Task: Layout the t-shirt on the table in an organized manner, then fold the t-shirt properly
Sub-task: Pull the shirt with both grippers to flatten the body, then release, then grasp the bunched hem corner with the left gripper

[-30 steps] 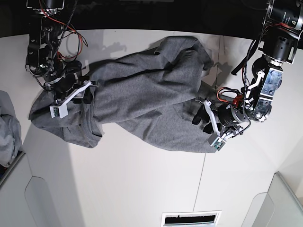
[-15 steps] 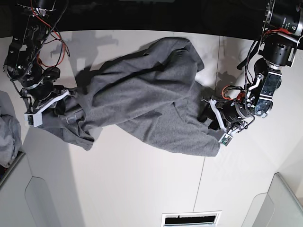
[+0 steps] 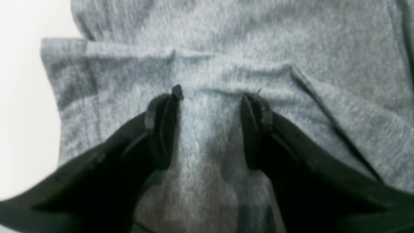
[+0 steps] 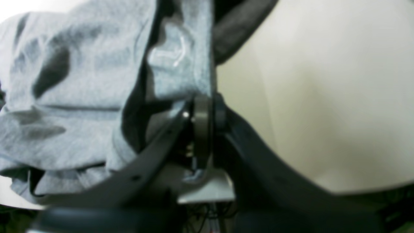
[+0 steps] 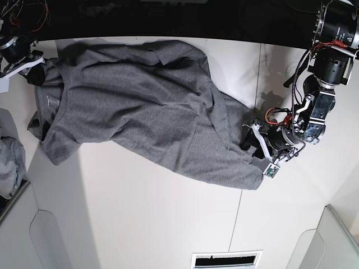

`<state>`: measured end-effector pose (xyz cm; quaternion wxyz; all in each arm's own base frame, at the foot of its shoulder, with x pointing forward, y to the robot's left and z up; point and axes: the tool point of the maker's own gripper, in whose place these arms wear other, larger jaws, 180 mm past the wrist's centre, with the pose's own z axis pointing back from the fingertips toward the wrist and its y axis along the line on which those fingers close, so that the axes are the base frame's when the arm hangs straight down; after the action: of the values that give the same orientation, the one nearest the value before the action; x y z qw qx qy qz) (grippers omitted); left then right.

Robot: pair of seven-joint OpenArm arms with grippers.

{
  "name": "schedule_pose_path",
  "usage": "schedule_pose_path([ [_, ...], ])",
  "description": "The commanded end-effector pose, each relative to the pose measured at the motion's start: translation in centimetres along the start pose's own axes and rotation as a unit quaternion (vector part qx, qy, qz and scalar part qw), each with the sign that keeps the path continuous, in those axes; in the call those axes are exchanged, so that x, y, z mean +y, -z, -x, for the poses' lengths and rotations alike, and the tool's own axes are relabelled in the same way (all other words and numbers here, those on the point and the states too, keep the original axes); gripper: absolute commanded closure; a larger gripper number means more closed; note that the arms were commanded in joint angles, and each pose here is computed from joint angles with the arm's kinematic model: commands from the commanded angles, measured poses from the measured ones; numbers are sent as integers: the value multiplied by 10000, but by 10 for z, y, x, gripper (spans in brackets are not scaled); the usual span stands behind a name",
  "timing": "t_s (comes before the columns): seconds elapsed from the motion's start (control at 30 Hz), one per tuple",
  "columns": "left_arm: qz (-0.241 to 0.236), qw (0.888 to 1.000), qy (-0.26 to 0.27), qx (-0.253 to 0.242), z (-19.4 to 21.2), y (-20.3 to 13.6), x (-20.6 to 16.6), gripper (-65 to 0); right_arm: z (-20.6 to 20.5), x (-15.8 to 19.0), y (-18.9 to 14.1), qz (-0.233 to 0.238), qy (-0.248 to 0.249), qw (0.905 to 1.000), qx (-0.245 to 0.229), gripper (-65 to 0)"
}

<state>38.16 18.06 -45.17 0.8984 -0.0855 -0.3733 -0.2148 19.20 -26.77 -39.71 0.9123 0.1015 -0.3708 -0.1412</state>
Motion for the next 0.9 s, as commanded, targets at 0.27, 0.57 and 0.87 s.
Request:
schedule_pose_path([
  [0.27, 1092, 9940, -38, -51, -17, -10, -33, -344, -19, 8, -6, -242, 70, 9990, -366, -187],
  [0.57, 1513, 9875, 236, -378, -62, -47, -49, -344, -52, 14, 3, -257, -220, 9971, -686, -257],
  [0.87, 1944, 9788, 635, -135, -24, -100, -87, -344, -31, -25, -20, 142, -743, 9971, -22, -347],
])
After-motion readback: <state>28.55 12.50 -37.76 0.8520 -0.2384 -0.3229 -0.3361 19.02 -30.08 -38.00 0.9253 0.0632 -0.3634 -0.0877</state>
